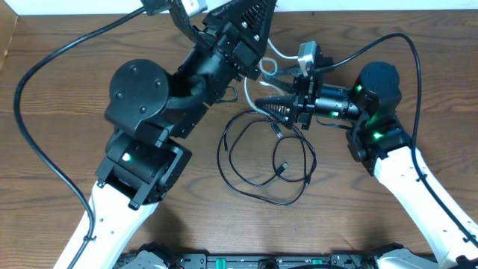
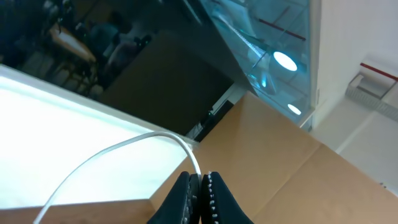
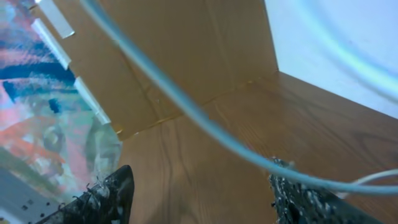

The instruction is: Untangle cables

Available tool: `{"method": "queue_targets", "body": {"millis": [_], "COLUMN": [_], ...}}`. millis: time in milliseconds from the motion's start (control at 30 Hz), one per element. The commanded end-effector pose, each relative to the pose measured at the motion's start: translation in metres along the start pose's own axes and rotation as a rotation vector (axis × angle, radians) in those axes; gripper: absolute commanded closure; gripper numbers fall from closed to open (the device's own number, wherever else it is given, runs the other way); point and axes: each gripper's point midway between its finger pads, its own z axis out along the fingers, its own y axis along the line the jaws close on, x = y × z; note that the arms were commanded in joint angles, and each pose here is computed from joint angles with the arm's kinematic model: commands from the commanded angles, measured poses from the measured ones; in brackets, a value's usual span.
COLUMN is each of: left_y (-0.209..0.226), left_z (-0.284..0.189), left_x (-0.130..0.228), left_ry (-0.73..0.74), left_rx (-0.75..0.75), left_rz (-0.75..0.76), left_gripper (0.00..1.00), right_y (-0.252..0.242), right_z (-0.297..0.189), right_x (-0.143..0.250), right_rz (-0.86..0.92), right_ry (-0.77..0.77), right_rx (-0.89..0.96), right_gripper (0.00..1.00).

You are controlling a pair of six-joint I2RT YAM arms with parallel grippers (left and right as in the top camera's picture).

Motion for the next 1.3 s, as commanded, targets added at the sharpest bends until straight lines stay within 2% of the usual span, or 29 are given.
{"method": "queue_targets", "body": {"millis": [0,100,167,300,733,800,933,1267], "left_y": [-0.011,-0.01,-0.007,-0.004,0.005,0.007,0.011,0.011], "left_z": [0.001,0.002,0.003,0.002,0.002,0.002,0.001,0.001], "left_x": [-0.003,0.002,0.005,0.008,0.016,0.019,0.023,0.042], "left_ry": [0.013,0.036,0.046,0.057,0.092,0.101,0.118,0.208], "left_rx": [0.042,0.046,0.034,0.023,-0.015,-0.025,-0.042,-0.022], "left_rz": [-0.018,-0.02,-0.022,-0.025,-0.033,-0.035,-0.04,-0.105], "left_gripper": [0.93,0.93,0.93,0.92,0.92,0.92,0.92,0.93], "right_y": [-0.002,-0.007,-0.009,-0.014,-0.044,-0.047,-0.037,-0.005], "right_z": [0.002,0.002,0.002,0.001,-0.026,-0.03,-0.032,-0.022], "right_x": [-0.001,-0.003,-0.002,0.0,0.028,0.027,0.022,0.012], "right_rz": [-0.01,-0.009,-0.003,0.015,0.109,0.106,0.023,-0.113], "right_ry": [-0.007,-0.017,-0.016,-0.013,0.08,0.076,0.073,0.056], "right_rx": [0.014,0.043,0.051,0.076,0.16,0.163,0.098,-0.064], "right_gripper": [0.34,0.37,0.47,0.53,0.51,0.48,0.41,0.44]}}
